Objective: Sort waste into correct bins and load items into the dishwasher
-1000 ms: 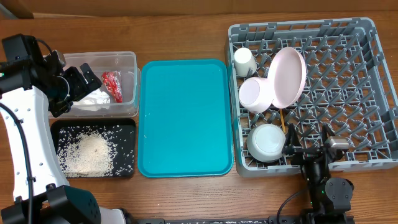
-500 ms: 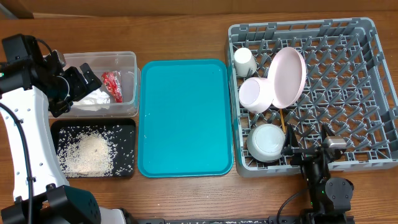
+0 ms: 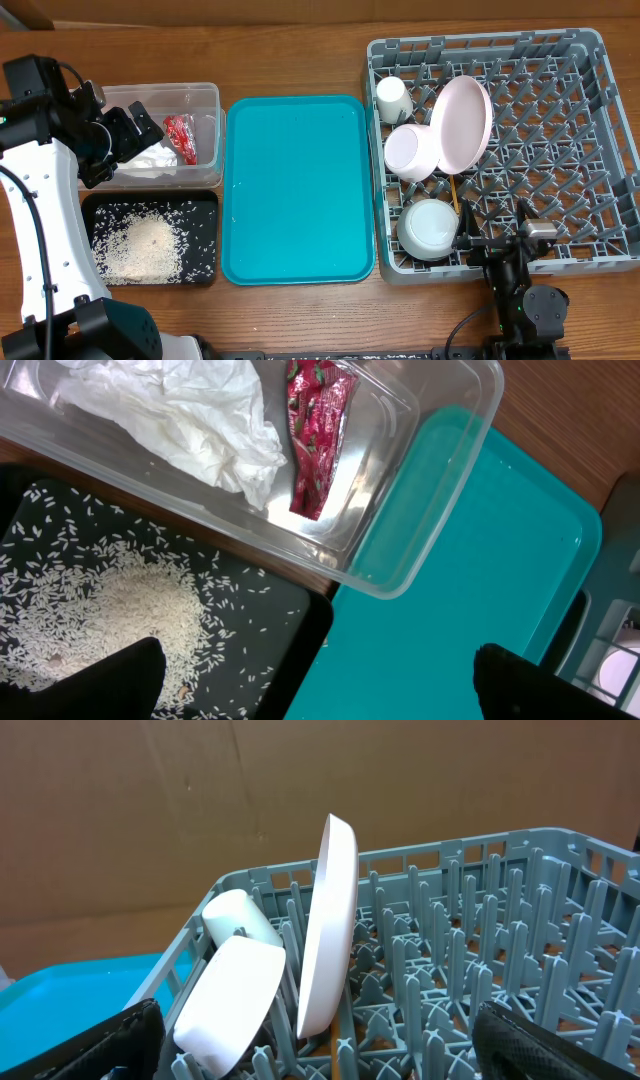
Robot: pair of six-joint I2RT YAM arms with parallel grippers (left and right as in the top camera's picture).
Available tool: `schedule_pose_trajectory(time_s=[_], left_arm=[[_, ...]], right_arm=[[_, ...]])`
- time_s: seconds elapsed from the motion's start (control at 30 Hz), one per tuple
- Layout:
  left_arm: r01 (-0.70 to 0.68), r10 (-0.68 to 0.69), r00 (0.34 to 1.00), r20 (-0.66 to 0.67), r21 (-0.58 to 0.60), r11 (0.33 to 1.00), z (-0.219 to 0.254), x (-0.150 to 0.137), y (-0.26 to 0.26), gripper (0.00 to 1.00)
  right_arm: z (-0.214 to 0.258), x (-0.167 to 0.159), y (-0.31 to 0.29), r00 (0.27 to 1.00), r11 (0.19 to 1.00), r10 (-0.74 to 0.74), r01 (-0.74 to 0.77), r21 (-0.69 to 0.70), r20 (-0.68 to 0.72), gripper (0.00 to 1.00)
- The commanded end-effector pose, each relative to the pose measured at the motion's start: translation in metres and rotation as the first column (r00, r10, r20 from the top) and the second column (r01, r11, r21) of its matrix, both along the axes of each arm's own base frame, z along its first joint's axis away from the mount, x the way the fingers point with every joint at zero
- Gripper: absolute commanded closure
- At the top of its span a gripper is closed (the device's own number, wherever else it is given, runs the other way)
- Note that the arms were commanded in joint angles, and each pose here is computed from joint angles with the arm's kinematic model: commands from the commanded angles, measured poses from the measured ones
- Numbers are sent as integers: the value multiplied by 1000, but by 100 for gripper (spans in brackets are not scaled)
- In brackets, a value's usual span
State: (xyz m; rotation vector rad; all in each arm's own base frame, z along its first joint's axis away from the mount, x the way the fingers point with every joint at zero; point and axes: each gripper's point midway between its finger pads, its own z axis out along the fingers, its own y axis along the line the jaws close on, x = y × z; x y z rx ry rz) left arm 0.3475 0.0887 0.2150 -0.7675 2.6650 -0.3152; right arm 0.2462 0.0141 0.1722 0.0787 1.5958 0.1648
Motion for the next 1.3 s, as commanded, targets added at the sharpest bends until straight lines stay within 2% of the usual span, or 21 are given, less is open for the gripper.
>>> schedule_pose_trajectory(time_s=[0.0,0.8,1.03,1.27], left_arm=[[13,-13,1000,28,21,1000,10,1,-1,0],[38,-39,999,37,25,999,13,2,-10,0],[165,-171,977,129,61,984,46,-4,-59,0],[325,-341,910,238,103,940,83,-24,-120,0]], right_arm=[[-2,0,0,1000,1000,2,-2,-3,2,0],[-2,0,0,1000,1000,2,-2,-3,2,0],[-2,0,0,1000,1000,2,-2,-3,2,0],[-2,0,0,1000,1000,2,-2,-3,2,0]])
